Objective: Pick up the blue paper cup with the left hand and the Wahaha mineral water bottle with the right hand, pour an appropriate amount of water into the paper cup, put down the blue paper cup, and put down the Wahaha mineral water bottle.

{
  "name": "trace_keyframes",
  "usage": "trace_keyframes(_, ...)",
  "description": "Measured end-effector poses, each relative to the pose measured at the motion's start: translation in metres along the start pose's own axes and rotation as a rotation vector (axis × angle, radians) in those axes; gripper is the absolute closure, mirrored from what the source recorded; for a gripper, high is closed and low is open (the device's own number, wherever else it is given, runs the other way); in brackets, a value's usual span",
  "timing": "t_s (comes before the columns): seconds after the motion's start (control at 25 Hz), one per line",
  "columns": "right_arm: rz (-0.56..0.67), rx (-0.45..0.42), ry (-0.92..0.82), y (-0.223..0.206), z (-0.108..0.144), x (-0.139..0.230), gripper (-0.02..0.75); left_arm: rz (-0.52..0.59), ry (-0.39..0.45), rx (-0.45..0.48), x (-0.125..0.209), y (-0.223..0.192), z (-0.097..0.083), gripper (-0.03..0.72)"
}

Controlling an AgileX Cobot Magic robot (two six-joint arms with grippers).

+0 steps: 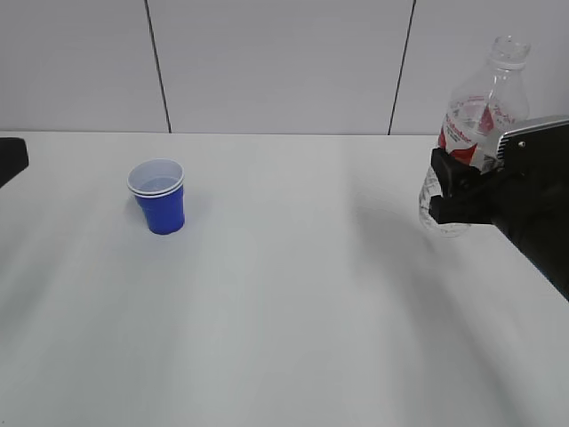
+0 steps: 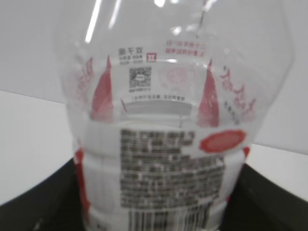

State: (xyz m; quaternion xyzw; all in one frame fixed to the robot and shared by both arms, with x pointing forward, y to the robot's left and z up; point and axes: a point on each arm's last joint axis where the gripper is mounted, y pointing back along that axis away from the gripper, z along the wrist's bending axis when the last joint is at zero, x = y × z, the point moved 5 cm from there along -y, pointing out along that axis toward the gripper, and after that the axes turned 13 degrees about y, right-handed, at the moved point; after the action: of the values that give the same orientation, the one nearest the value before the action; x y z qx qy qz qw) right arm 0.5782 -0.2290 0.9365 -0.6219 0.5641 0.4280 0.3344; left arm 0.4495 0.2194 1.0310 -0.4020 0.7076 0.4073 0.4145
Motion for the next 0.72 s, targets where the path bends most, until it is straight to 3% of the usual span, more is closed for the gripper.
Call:
trace_keyframes(0.36,-0.002,-0.003,0.000,0.000,0.000,0.000,0.253,0.102,-0.100,0.003,-0.026,0.062,-0.013,0.172)
trace_keyframes(0.72,-0.013,-0.027,-0.002,0.000,0.004,-0.002,0.253,0.149,-0.177,-0.058,-0.017,0.137,-0.001,0.218)
